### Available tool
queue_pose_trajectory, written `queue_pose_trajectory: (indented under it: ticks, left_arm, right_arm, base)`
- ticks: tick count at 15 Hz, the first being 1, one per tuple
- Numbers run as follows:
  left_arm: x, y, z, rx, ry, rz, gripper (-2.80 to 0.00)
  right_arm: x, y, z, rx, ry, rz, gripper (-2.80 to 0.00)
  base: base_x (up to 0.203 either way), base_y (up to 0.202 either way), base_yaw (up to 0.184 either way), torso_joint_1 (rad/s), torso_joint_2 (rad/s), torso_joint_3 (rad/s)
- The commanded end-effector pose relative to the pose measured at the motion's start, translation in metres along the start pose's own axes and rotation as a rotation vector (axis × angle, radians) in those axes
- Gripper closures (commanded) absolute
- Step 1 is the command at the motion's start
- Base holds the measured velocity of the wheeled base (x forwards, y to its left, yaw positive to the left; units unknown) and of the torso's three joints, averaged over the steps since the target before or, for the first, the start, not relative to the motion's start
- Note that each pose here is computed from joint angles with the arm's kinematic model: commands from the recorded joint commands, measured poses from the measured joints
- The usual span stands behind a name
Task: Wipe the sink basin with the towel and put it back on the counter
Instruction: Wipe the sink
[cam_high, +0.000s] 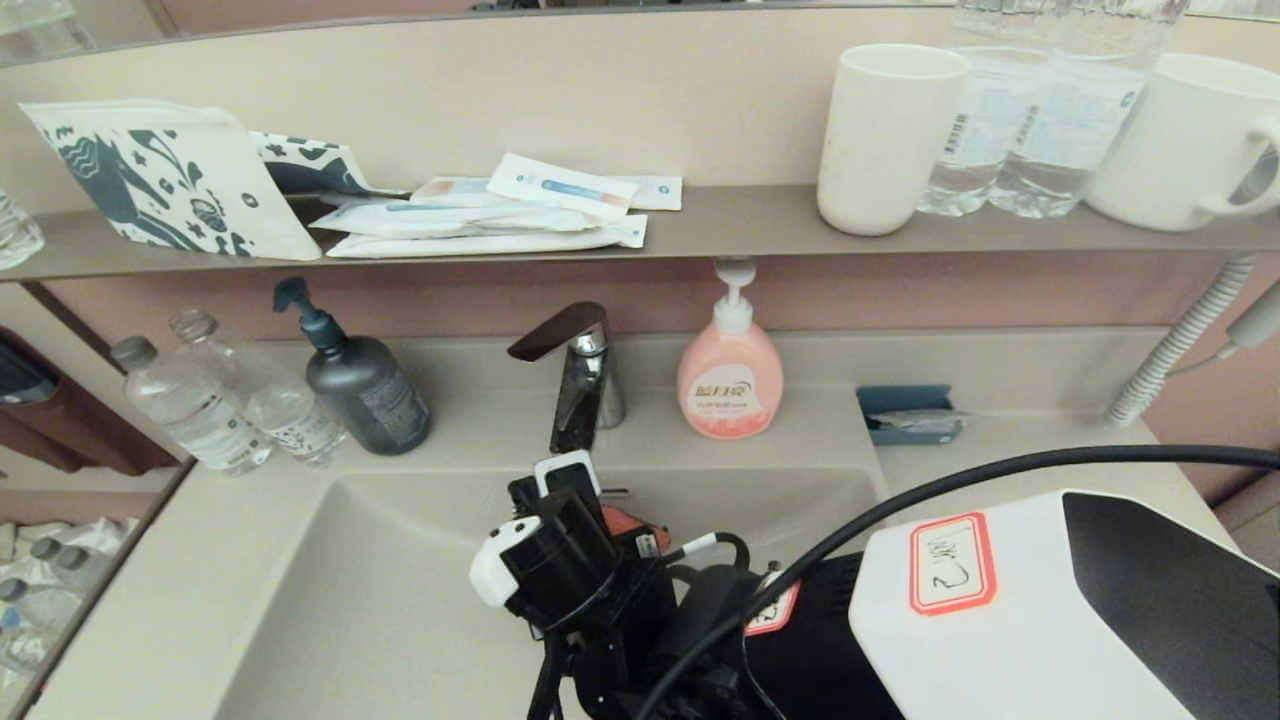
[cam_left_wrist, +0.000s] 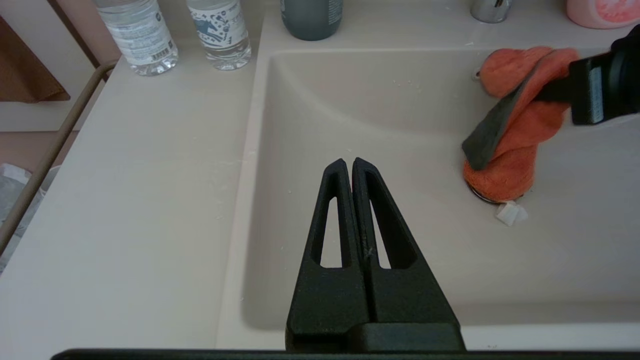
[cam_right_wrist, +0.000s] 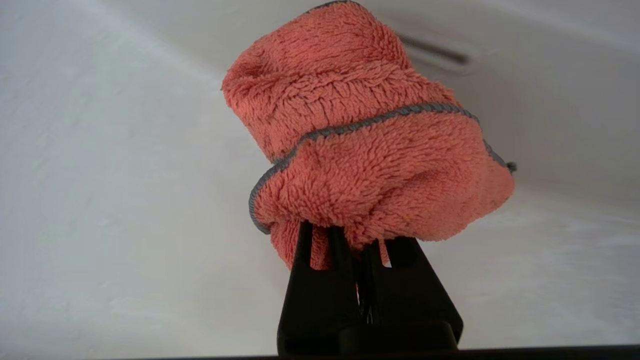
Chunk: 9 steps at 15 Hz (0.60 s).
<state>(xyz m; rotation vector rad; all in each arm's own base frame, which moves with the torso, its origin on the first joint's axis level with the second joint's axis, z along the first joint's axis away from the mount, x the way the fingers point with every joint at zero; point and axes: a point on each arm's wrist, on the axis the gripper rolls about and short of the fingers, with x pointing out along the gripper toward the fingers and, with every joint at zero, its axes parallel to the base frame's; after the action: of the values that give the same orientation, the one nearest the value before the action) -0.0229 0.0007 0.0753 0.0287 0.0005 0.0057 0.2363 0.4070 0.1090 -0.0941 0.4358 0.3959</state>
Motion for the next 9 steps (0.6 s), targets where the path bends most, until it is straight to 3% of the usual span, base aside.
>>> queue_pose_trajectory:
  ticks: [1,9]
  left_arm:
    - [0.0,0.0,0.0,0.0,0.001,0.0,0.0]
    - [0.0,0.0,0.0,0.0,0.001,0.0,0.0]
  right_arm:
    - [-0.002,-0.011,0.008,0.018,-0.011,-0.021,0.0]
    - [0.009,-0.058,0.014,0.04,0.011,-0.123,0.0]
  base:
    - [0.0,0.0,0.0,0.0,0.0,0.0]
    - [0.0,0.0,0.0,0.0,0.0,0.0]
